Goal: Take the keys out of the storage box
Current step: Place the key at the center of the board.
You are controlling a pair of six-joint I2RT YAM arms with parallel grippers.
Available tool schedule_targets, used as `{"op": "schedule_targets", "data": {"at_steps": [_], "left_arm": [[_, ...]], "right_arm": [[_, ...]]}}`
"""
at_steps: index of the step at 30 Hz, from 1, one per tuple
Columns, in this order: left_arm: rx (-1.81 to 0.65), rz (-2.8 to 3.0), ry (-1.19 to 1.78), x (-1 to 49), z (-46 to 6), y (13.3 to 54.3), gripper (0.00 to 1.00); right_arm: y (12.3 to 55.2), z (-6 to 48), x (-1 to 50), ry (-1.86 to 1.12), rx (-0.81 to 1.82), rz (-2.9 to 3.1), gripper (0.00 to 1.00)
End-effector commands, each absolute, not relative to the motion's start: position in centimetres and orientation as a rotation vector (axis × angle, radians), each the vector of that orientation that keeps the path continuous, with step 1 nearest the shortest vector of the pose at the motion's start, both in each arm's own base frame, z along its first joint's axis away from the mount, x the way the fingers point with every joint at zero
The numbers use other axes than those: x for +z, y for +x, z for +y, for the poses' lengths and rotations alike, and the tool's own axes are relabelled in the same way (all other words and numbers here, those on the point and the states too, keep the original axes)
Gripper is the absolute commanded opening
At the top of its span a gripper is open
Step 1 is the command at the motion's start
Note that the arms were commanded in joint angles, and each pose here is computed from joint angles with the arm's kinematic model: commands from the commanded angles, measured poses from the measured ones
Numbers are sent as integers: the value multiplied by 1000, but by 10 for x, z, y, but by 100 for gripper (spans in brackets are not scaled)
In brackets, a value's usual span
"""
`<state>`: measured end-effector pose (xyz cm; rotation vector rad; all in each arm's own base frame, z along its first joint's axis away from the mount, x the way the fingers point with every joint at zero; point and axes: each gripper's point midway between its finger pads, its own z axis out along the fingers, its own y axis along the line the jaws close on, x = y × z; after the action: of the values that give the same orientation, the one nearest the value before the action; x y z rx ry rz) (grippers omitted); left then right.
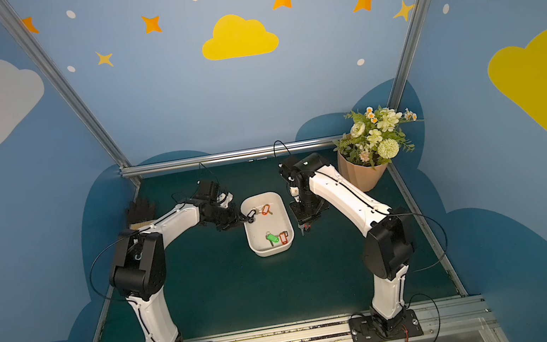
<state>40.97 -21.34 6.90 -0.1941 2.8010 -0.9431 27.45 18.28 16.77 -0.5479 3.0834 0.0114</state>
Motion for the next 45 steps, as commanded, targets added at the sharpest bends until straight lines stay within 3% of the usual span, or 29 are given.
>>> {"op": "schedule_targets", "data": {"at_steps": [1, 13, 27, 43, 45], "left_arm": [[-883, 2844, -184, 57, -207, 409, 26], [-830, 2839, -206, 57, -198, 415, 26], [-823, 2815, -200, 66, -194, 431, 26], [-900, 2765, -164, 91, -199, 427, 40], [-920, 2754, -162, 97, -199, 427, 44]], "right_arm": [[259, 182, 159, -505, 55, 3108, 0], [227, 172, 86, -493, 44, 3265, 0], [242, 191, 54, -523, 88, 3286, 0], [265, 212, 34, -539, 135, 3268, 0], [265, 212, 35, -543, 134, 3270, 7]]}}
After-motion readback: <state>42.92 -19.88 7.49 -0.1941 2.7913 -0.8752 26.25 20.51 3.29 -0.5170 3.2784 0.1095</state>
